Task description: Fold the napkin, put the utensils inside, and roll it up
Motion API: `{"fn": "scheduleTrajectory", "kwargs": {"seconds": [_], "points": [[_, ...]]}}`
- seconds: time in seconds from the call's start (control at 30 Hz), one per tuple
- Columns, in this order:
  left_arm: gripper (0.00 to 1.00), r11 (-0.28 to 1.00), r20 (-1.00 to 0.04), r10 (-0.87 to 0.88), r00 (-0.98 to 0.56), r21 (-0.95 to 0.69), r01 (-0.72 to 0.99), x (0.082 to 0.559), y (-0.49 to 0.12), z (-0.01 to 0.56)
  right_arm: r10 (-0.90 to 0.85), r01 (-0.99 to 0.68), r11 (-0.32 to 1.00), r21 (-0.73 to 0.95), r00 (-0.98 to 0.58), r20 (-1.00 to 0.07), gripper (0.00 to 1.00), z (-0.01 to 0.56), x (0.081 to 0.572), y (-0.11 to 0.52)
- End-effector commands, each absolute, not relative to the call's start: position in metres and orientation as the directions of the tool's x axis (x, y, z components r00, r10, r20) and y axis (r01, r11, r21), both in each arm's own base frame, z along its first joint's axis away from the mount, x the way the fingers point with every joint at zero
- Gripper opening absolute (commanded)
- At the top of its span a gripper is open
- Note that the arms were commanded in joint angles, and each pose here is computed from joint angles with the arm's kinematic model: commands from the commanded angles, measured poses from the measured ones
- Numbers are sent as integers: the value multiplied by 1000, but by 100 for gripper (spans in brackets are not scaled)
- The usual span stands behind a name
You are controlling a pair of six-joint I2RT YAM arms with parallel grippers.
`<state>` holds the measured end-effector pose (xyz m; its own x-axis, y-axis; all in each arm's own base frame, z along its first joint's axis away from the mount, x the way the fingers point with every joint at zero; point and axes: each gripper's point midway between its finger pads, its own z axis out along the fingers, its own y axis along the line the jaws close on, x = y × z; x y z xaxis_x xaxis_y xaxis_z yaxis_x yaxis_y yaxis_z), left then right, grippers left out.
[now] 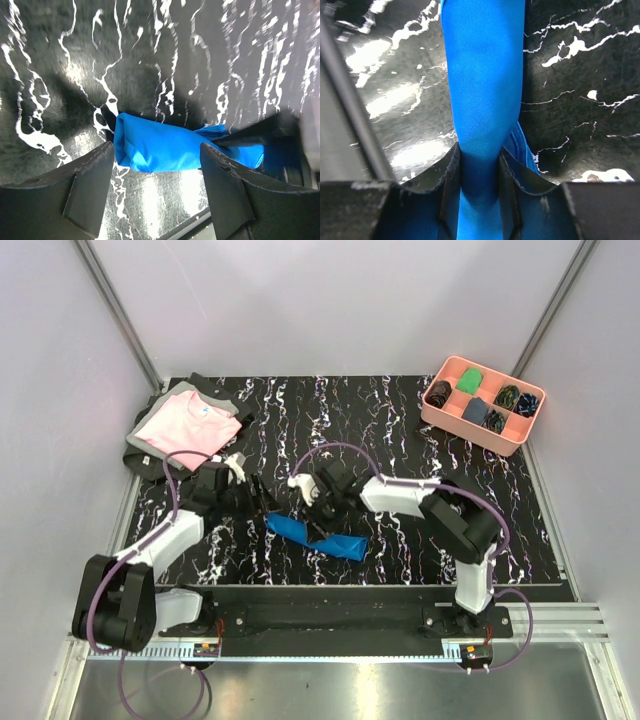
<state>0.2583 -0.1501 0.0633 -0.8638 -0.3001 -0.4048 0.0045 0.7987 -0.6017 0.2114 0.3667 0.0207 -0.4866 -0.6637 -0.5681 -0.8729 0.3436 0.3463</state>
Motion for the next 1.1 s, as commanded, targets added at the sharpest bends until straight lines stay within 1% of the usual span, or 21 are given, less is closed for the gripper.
{"fn": "scheduleTrajectory", "kwargs": {"seconds": [0.0, 0.03, 0.07, 0.13, 0.17, 0.23, 0.27, 0.5, 0.6, 0.63, 0.67, 0.93, 1.0, 1.03, 1.07], "points": [[72, 812, -503, -314, -805, -582, 48, 264, -142, 75, -640, -672, 297, 678, -667, -381, 33, 20, 182, 358], [73, 802, -522, -317, -792, -593, 70, 262, -143, 78, -626, -652, 281, 705, -681, -381, 33, 26, 187, 362], [73, 796, -526, -321, -788, -600, 77, 261, -144, 78, -615, -608, 267, 747, -705, -354, 32, 28, 187, 361], [73, 787, -532, -323, -782, -611, 90, 258, -146, 76, -603, -589, 246, 770, -715, -355, 32, 34, 192, 365], [73, 786, -530, -322, -784, -612, 91, 257, -146, 74, -600, -559, 233, 796, -727, -335, 32, 35, 191, 365], [73, 781, -530, -322, -784, -617, 96, 256, -147, 70, -587, -532, 213, 819, -740, -328, 32, 37, 197, 365], [73, 780, -519, -323, -791, -620, 88, 253, -147, 67, -581, -489, 214, 846, -760, -292, 32, 37, 196, 365], [68, 758, -556, -321, -767, -637, 144, 260, -153, 66, -574, -390, 202, 898, -791, -214, 31, 31, 198, 361], [62, 746, -544, -317, -777, -649, 150, 260, -157, 63, -567, -366, 215, 905, -801, -189, 31, 26, 200, 359], [58, 743, -542, -313, -780, -651, 154, 259, -159, 62, -560, -353, 219, 910, -809, -179, 31, 27, 203, 358], [56, 739, -536, -313, -784, -656, 153, 258, -160, 61, -558, -340, 219, 915, -812, -168, 30, 25, 204, 358], [49, 709, -485, -278, -829, -686, 164, 247, -175, 48, -540, -273, 228, 935, -834, -112, 30, 19, 211, 356], [46, 704, -477, -268, -837, -690, 168, 246, -178, 46, -537, -275, 230, 934, -836, -114, 28, 19, 214, 356], [43, 701, -476, -265, -839, -692, 171, 246, -179, 45, -536, -279, 234, 931, -836, -116, 28, 21, 215, 356], [30, 701, -464, -261, -846, -694, 165, 245, -180, 42, -535, -282, 237, 930, -836, -117, 28, 21, 215, 356]]}}
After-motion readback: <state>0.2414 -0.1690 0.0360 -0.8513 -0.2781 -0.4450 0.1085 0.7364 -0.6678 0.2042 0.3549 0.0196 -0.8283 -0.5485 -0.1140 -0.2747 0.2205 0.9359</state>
